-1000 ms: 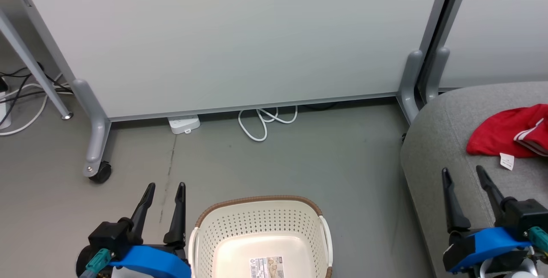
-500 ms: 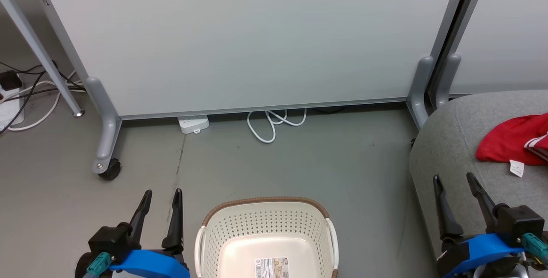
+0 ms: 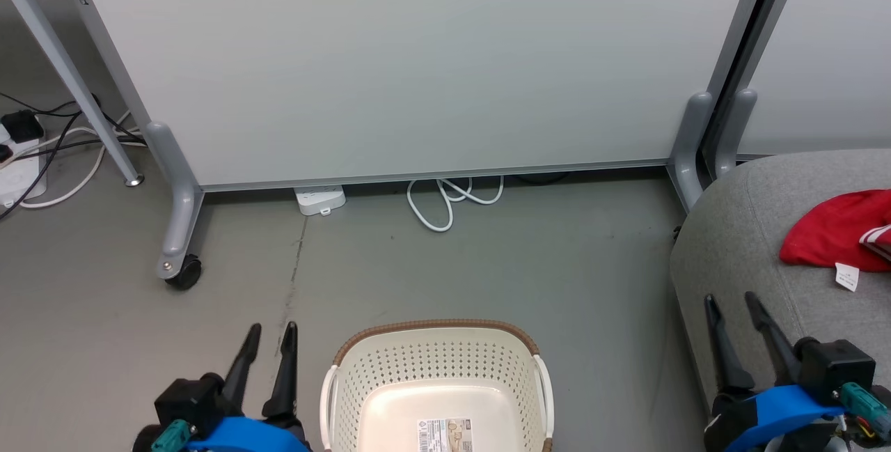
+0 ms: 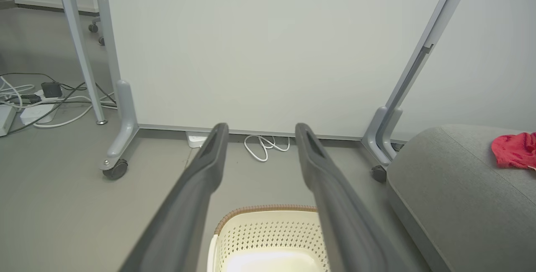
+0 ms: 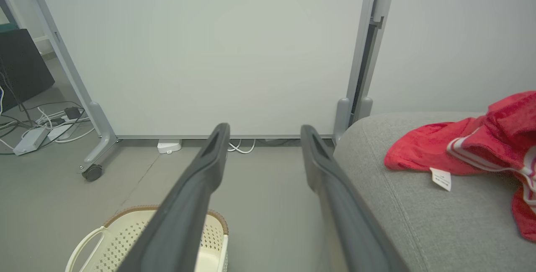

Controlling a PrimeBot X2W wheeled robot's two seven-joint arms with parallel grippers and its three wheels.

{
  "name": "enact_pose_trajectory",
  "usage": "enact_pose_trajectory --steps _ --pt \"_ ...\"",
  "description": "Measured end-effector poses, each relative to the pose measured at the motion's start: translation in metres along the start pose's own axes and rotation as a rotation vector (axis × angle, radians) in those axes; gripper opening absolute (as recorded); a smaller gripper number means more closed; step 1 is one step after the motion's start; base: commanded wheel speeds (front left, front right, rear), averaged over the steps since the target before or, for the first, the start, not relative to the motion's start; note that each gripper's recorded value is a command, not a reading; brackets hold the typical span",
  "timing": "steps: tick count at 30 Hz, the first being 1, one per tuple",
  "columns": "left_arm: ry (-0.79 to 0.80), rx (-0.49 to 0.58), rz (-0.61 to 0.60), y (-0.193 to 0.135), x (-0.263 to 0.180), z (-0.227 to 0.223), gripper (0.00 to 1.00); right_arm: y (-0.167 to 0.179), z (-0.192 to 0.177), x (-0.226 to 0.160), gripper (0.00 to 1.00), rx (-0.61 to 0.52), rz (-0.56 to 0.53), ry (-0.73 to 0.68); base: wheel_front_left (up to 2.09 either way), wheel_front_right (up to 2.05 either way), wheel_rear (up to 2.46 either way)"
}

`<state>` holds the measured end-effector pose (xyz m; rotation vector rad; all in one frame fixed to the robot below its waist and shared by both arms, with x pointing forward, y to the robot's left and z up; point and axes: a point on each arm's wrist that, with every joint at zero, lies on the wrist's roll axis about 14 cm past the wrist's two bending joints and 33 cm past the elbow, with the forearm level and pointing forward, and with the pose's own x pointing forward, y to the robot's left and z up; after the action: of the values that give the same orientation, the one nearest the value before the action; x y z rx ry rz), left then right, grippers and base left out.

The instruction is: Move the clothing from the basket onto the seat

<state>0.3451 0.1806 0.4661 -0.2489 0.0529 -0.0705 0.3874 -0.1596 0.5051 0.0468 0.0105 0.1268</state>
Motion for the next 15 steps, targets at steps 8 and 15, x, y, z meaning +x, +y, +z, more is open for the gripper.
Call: enact_pose_trajectory --steps 8,15 --pt "0.103 -0.059 0.039 0.004 -0.017 -0.034 0.0 -0.002 -0.025 -0.006 0.0 0.056 -0.018 0.081 0.0 0.0 0.0" --pt "0.098 -0.179 0.081 0.011 -0.015 -0.031 0.0 -0.006 -0.026 -0.007 0.0 0.197 -0.044 0.085 0.0 0.0 0.0"
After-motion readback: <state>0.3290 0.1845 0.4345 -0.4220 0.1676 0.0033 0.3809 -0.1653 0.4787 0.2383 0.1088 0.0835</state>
